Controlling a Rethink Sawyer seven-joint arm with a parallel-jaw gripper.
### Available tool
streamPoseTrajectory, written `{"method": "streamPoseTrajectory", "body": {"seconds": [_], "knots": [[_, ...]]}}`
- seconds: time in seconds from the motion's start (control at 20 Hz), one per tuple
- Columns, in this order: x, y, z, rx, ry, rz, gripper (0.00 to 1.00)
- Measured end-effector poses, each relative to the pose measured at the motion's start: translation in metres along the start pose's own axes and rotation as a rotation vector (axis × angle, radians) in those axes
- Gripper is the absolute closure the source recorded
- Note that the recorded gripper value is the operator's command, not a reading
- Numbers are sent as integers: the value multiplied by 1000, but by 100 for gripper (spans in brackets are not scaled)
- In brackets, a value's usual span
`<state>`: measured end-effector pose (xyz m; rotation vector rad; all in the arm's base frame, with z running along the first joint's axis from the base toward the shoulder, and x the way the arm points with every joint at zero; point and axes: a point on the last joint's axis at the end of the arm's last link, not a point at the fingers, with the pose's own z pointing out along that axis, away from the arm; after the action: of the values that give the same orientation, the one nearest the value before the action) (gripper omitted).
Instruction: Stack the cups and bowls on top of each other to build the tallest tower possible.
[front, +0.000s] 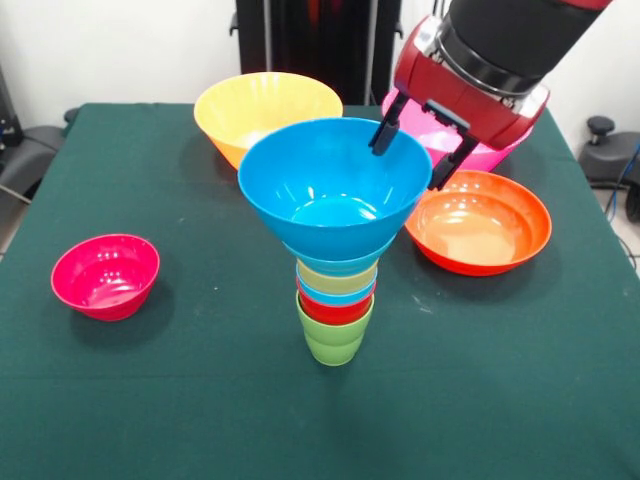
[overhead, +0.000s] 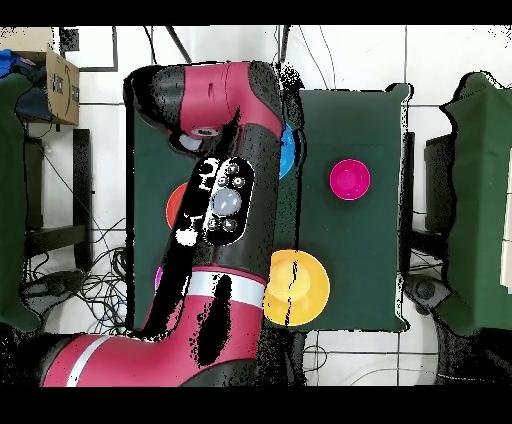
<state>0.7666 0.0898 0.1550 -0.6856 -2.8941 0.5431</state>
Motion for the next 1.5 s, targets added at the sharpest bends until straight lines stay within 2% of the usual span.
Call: {"method": "streamPoseTrajectory", "body": {"seconds": [1.15, 1.35, 1.5], "knots": [[0, 3, -11, -33, 5, 12, 0], [2, 2, -18, -36, 17, 14, 0], [6, -3, -26, -21, 42, 16, 0]]}}
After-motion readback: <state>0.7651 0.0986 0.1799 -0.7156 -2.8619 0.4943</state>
